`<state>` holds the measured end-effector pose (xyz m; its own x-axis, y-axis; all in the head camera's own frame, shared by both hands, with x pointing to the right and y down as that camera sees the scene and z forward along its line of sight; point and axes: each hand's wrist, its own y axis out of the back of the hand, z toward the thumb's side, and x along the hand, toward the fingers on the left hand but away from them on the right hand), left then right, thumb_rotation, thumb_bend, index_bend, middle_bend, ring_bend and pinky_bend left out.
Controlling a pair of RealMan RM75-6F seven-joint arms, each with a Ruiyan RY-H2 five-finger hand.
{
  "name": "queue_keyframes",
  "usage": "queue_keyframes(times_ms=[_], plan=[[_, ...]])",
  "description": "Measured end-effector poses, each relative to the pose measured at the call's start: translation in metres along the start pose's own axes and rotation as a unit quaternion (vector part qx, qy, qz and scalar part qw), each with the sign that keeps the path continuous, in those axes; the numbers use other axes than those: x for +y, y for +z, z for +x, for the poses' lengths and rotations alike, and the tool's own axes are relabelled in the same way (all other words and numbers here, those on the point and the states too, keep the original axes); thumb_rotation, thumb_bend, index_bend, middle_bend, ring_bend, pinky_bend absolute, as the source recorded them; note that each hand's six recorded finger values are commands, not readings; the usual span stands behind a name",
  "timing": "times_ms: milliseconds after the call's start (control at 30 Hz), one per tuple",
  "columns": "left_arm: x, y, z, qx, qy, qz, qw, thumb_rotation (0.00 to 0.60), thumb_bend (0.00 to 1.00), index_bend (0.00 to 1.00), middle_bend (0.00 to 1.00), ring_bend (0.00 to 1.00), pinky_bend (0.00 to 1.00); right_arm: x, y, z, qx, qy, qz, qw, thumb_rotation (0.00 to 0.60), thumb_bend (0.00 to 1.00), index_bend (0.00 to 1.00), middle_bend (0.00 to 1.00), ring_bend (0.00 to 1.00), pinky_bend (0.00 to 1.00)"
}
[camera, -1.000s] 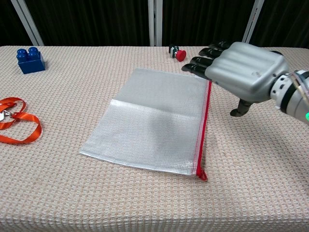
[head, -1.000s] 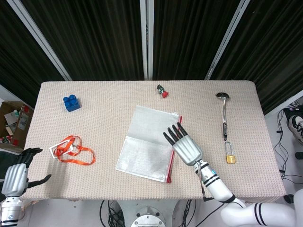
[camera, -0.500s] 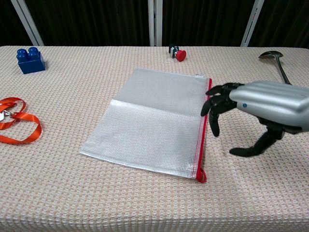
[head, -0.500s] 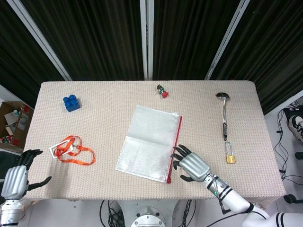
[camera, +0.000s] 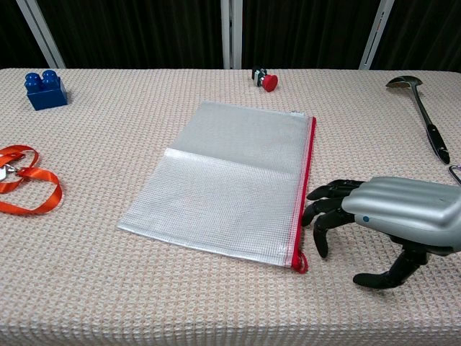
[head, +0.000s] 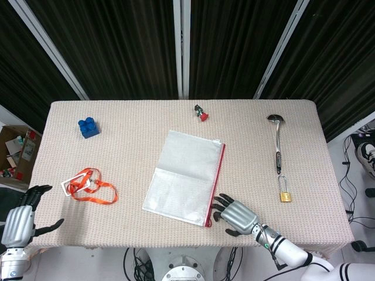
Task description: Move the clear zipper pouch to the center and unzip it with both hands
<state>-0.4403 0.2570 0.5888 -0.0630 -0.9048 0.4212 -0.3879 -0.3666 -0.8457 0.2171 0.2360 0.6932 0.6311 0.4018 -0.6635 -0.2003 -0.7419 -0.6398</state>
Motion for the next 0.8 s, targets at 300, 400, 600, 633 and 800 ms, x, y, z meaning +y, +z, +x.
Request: queue_keyframes(times_ms=[300, 400, 600, 633, 800], plan=[[0.000, -0.003, -0.001, 0.004, -0.002, -0.005, 1.0000, 0.600, 0.09, 0.17, 0.16, 0.10, 0.15, 0.004, 0.015, -0.027, 0.023, -0.011, 0.037, 0.9990, 0.600, 0.21, 0.35, 0.12, 0.00, 0.00], [-0.001, -0.004, -0.001, 0.004, -0.004, -0.007, 1.0000, 0.600, 0.09, 0.17, 0.16, 0.10, 0.16, 0.006, 0.020, -0.029, 0.032, -0.020, 0.034, 0.9987, 0.600, 0.22, 0.36, 0.14, 0.00, 0.00], [-0.003, -0.005, -0.001, 0.004, -0.009, -0.013, 0.9999, 0.600, 0.09, 0.17, 0.16, 0.10, 0.16, 0.012, 0.026, -0.029, 0.047, -0.049, 0.039, 0.9969, 0.600, 0.23, 0.39, 0.16, 0.00, 0.00], [-0.003, -0.005, 0.000, 0.003, -0.010, -0.014, 0.9998, 0.600, 0.09, 0.17, 0.16, 0.10, 0.16, 0.011, 0.026, -0.030, 0.048, -0.050, 0.041, 0.9968, 0.600, 0.24, 0.39, 0.16, 0.00, 0.00], [-0.005, -0.004, 0.000, 0.002, -0.014, -0.019, 0.9997, 0.600, 0.09, 0.17, 0.16, 0.10, 0.16, 0.007, 0.035, -0.038, 0.061, -0.055, 0.058, 0.9949, 0.600, 0.24, 0.40, 0.16, 0.00, 0.00]])
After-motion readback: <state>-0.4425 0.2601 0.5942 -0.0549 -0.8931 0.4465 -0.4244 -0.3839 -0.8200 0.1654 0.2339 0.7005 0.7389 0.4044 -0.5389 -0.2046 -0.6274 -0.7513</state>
